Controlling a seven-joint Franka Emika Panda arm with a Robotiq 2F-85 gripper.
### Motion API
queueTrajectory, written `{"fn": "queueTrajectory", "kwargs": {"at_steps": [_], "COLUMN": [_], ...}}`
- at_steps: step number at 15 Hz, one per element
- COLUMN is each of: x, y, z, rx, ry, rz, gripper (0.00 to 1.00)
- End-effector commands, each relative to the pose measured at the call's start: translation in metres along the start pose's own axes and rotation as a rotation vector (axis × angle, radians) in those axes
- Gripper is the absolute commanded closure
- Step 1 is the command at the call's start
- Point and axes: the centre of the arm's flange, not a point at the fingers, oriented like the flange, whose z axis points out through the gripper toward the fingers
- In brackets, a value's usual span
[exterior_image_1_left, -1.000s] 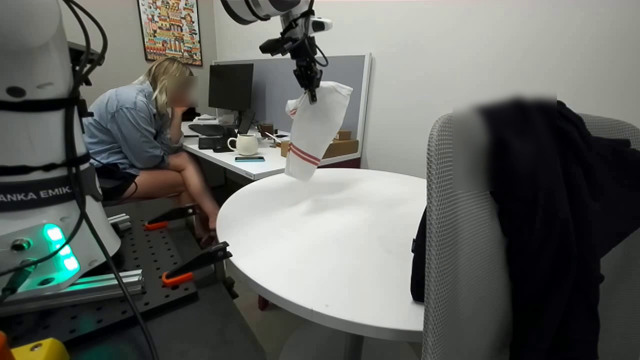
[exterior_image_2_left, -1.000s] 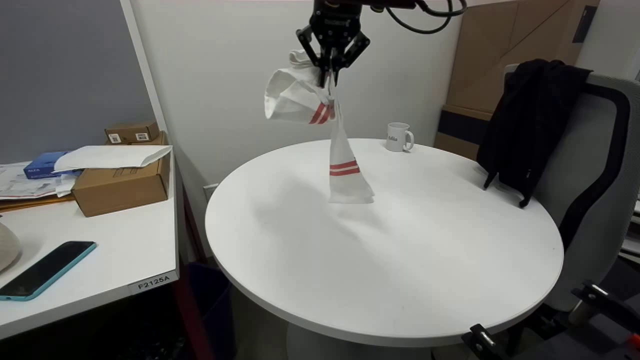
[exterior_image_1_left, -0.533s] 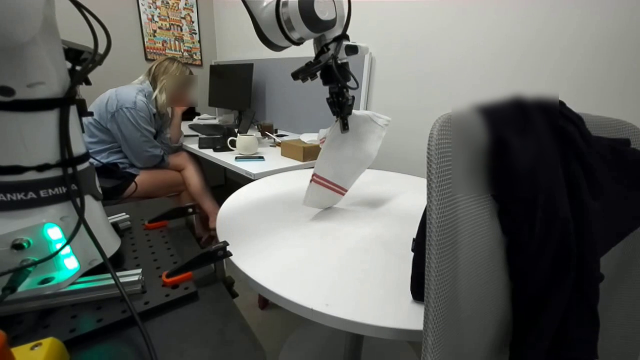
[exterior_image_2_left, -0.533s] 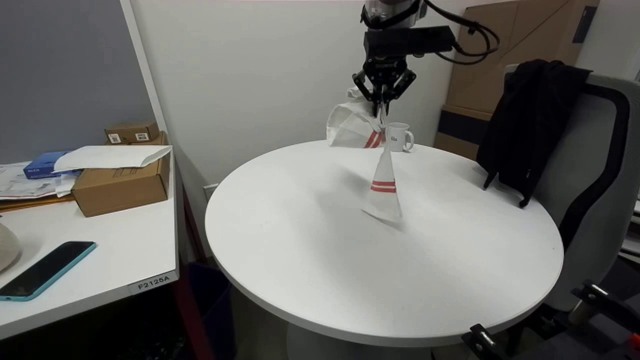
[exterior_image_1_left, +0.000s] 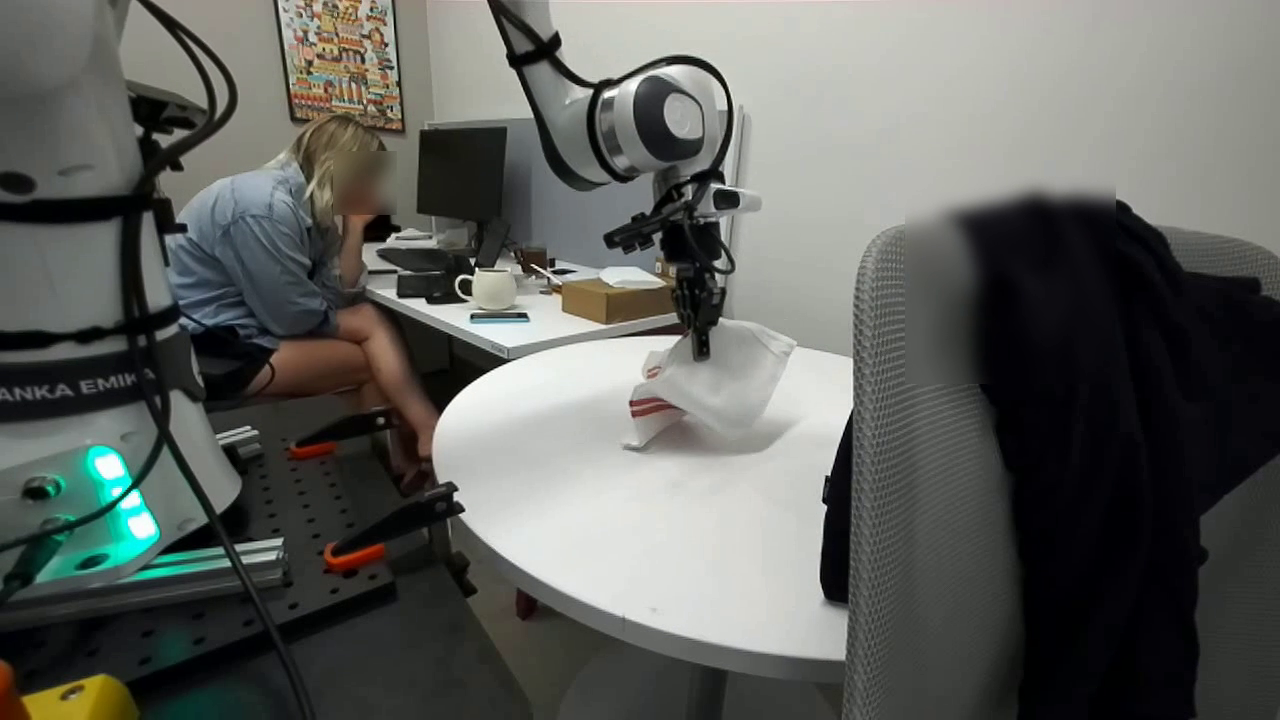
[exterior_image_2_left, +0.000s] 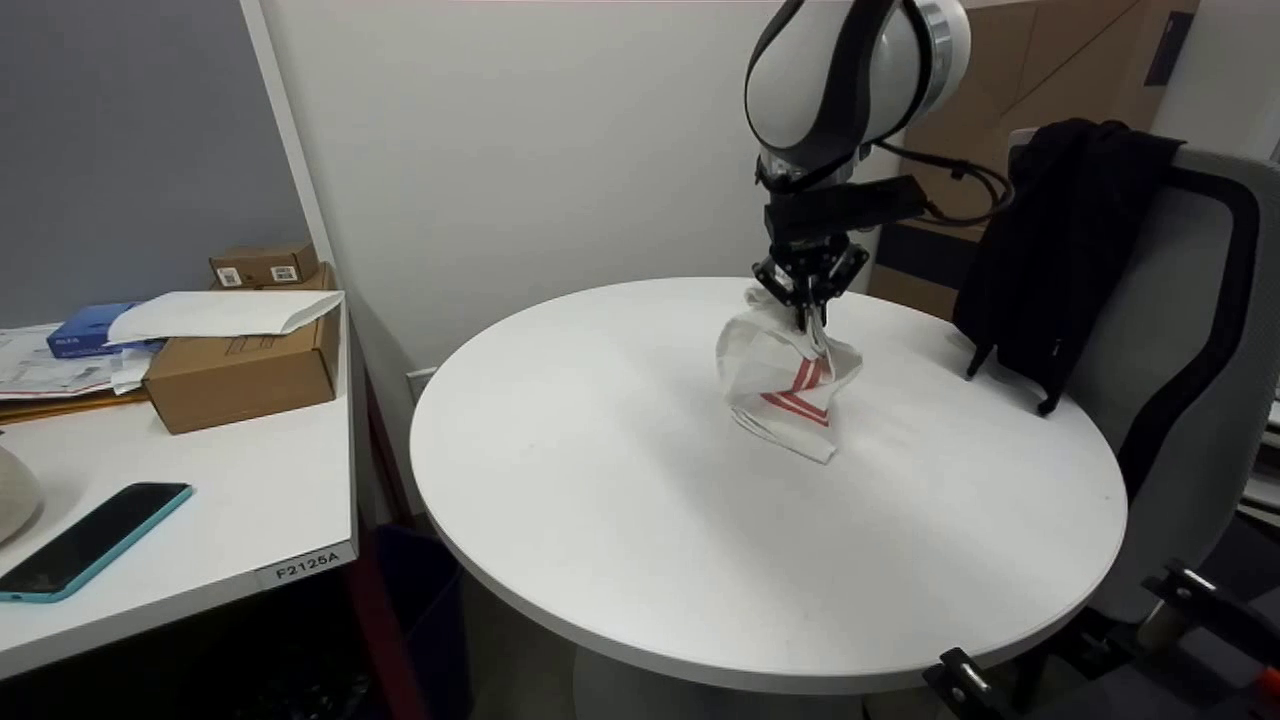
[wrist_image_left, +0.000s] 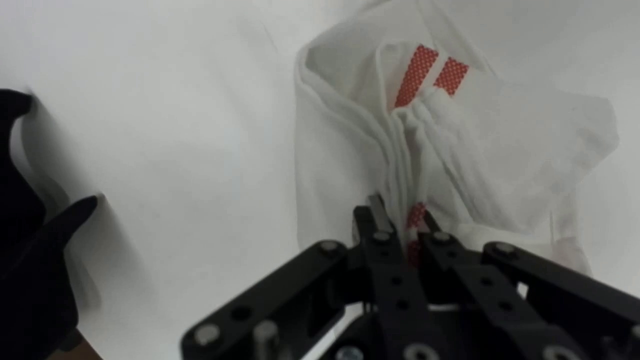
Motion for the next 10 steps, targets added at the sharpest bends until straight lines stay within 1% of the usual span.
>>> {"fn": "queueTrajectory", "kwargs": {"at_steps": [1,4,5,6,7,10], "x": [-0.009,-0.020,-0.021,-0.021,-0.020,-0.019], "y": [-0.001,0.006,0.009,0.012,0.015,0.024], "z": [0.049,0.074,0.079,0.083,0.084,0.079], "rx": [-0.038,-0.040,-0.040,-0.045,-0.039,-0.004], "ry": [-0.071,-0.132,-0.143,-0.150,-0.157,-0.177], "rz": [0.028,0.026,0.040,0.062,0.075,0.115], "gripper": [0.98,0.98,0.67,0.65,0.60,0.37]}}
